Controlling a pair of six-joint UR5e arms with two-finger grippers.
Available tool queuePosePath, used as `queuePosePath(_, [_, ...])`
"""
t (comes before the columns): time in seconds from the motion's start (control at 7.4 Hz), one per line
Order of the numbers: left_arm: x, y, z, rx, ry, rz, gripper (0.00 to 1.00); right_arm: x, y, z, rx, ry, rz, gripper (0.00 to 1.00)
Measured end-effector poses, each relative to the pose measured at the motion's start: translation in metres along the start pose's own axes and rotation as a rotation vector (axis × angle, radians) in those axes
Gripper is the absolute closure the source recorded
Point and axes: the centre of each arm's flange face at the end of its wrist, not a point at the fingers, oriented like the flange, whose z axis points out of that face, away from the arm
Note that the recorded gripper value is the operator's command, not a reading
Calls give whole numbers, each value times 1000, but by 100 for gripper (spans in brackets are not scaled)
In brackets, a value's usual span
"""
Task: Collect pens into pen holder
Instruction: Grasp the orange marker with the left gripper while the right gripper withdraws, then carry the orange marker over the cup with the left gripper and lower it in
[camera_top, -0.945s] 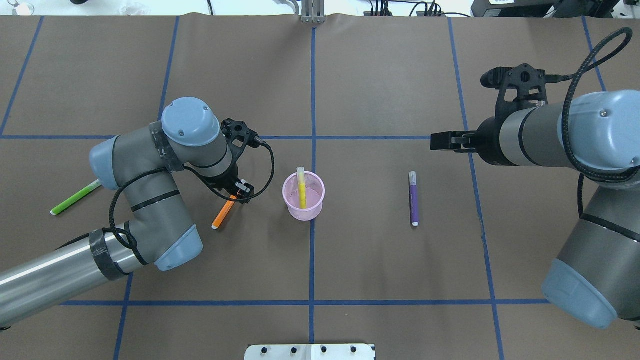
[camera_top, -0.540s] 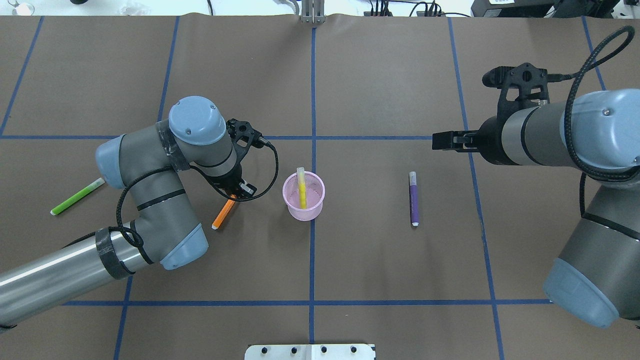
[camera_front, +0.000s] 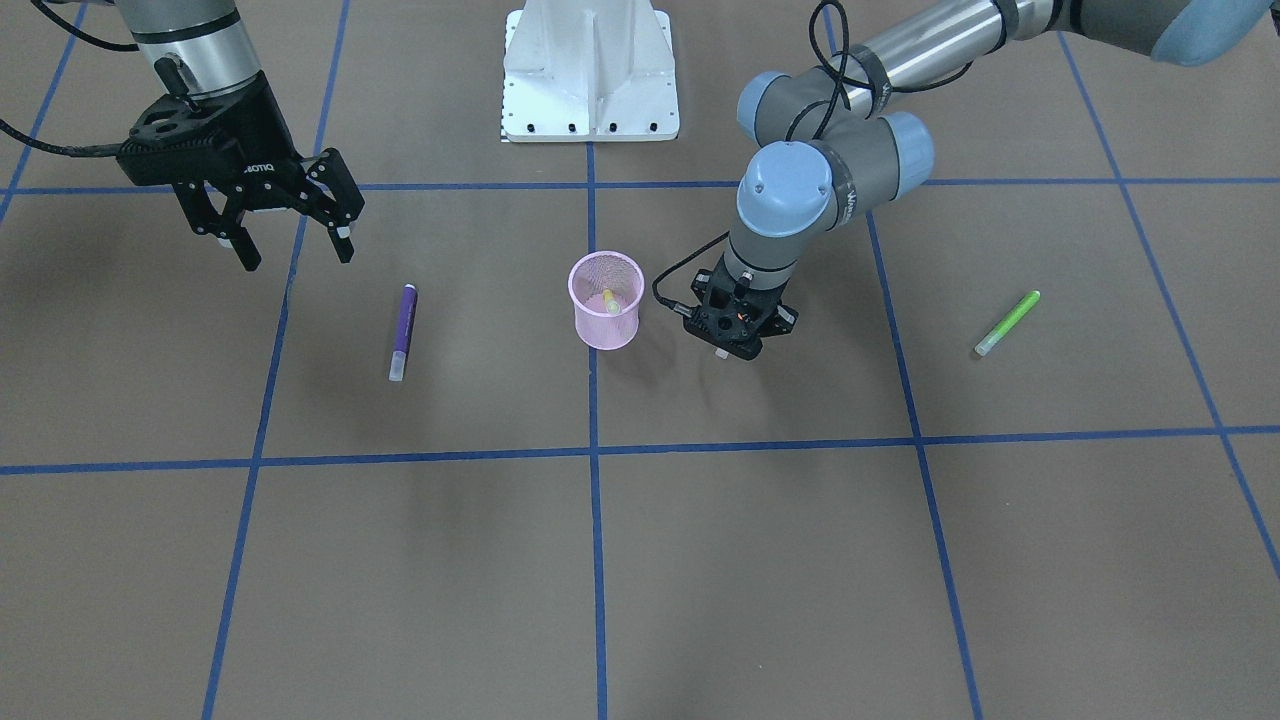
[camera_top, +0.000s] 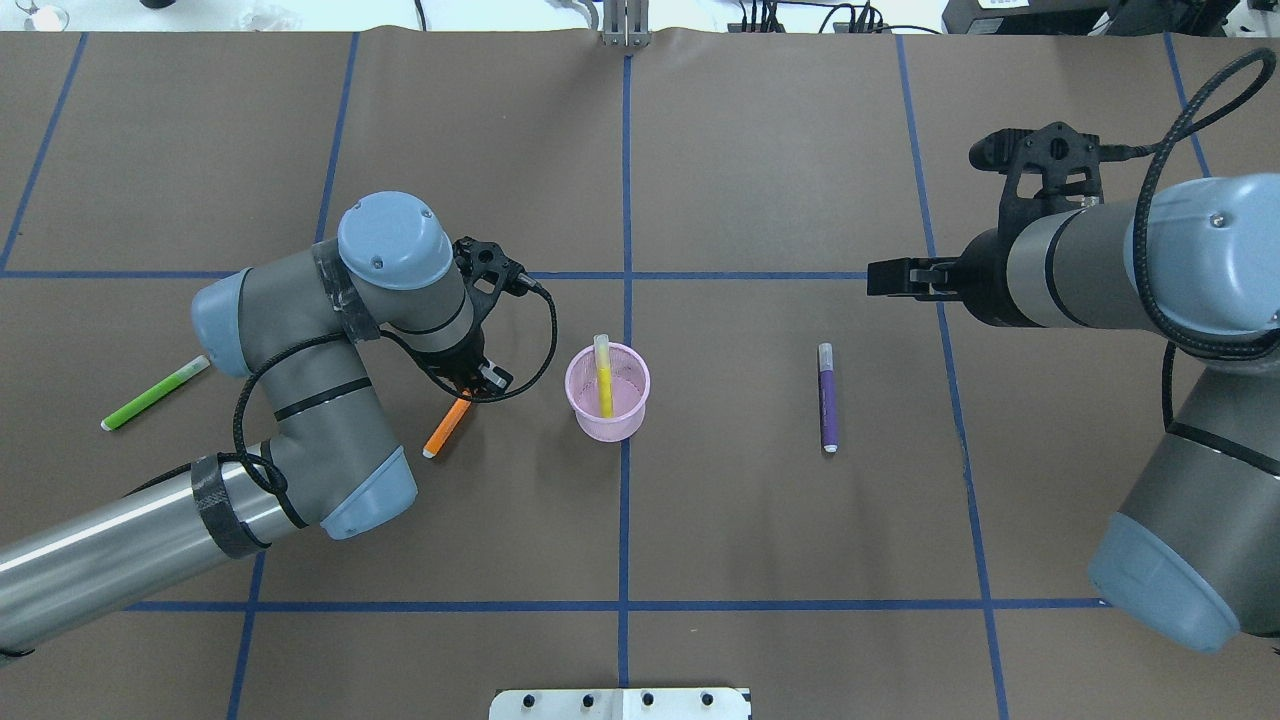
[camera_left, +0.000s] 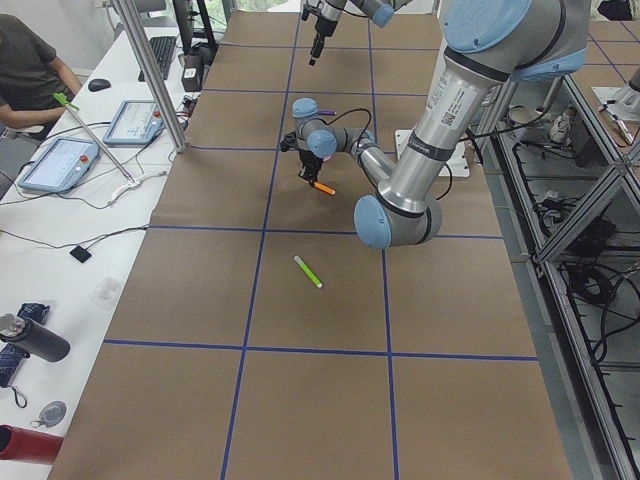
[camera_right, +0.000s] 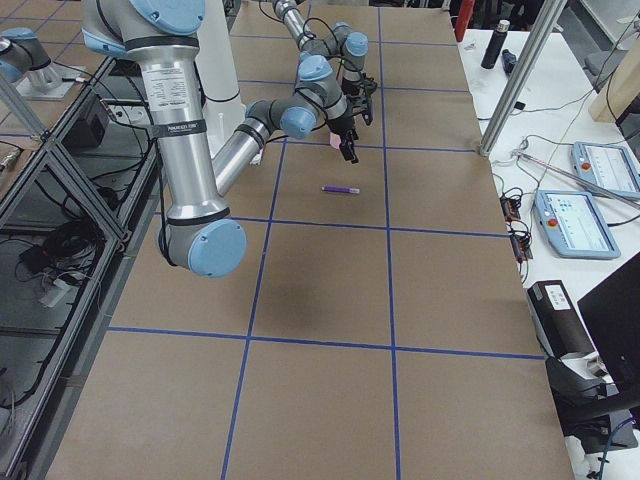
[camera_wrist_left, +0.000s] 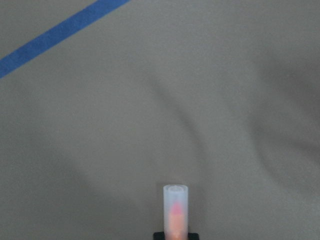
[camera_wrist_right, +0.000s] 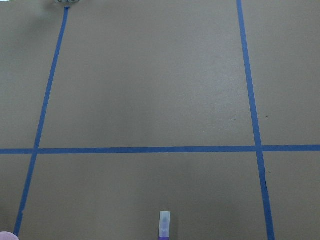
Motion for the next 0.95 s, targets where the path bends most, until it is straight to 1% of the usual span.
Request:
queuePosePath(0.14, [2, 0, -9, 8, 10, 3, 100, 3, -4, -2, 4, 0, 6, 0])
queuePosePath(0.41, [12, 1, -58, 60, 45, 9, 100, 15, -19, -10, -8, -7, 27, 0])
queuePosePath(0.54, [17, 4, -83, 108, 46, 2, 100, 25, -26, -15, -18, -9, 36, 0])
queuePosePath(0.81, [34, 6, -125, 266, -11, -29, 100, 57, -43, -20, -53, 2, 26, 0])
queuePosePath(0.95, [48, 6, -145, 333, -1, -31, 100, 77, -50, -22, -68, 12, 8, 0])
